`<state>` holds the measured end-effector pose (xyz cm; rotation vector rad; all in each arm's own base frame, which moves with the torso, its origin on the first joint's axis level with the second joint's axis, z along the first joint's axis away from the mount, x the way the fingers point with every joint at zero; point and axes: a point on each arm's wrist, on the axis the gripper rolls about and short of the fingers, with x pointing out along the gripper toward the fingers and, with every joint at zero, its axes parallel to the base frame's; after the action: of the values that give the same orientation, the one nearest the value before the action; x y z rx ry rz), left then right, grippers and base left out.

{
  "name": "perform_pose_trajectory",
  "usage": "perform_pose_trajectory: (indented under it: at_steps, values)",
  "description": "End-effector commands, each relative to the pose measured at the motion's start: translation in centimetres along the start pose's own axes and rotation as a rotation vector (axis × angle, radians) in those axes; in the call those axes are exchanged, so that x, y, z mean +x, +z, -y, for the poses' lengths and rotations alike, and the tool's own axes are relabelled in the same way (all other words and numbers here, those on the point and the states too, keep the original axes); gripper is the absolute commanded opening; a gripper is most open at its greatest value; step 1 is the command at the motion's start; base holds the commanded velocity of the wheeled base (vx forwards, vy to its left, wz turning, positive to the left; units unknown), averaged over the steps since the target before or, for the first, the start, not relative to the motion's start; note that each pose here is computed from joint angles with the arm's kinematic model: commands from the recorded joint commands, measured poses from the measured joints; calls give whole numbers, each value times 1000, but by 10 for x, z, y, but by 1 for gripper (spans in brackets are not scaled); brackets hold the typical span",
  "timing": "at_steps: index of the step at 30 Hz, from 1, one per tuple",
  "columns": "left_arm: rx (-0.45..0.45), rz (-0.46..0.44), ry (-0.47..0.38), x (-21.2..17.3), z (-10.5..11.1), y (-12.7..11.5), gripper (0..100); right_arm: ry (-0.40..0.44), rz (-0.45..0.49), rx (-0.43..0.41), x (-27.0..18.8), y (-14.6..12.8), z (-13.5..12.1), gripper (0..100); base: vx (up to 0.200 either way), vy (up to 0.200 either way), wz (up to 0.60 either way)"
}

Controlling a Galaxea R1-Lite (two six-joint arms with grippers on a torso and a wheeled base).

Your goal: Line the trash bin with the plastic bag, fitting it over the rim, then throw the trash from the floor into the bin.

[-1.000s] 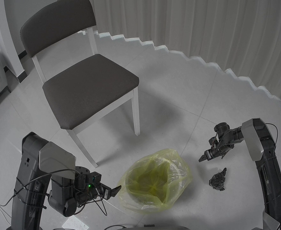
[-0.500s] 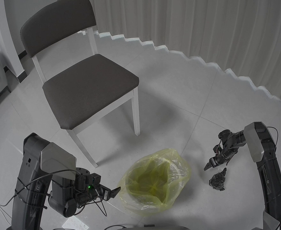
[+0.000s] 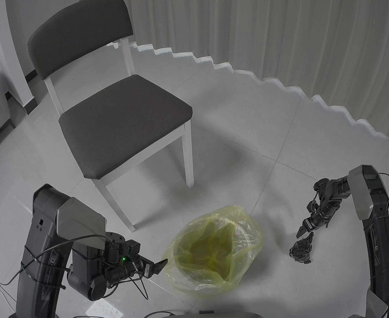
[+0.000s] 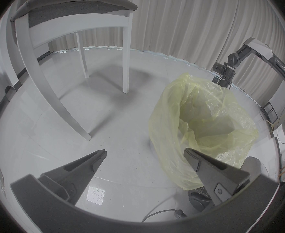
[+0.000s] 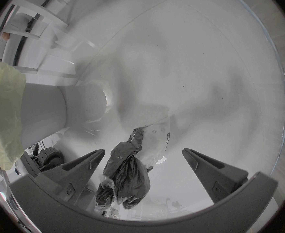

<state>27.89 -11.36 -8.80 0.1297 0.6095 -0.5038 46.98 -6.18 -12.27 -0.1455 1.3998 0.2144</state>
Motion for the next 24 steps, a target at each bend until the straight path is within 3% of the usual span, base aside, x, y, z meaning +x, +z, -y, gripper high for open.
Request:
perform_pose_trajectory:
  at_steps: [1, 18, 19, 24]
  values:
    - [2, 17, 1, 0, 0, 1, 100, 11, -28, 0, -8, -1, -1, 100, 0, 0, 0]
    - [3, 21, 0, 1, 0, 2, 100, 15, -79, -20, -4, -3, -12, 100, 0, 0, 0]
    - [3, 21, 0, 1, 0, 2, 100, 18, -91, -21, -4, -5, -12, 0, 0, 0, 0]
    - [4, 23, 0, 1, 0, 3, 100, 22, -100, -23, -7, -5, -13, 0, 0, 0, 0]
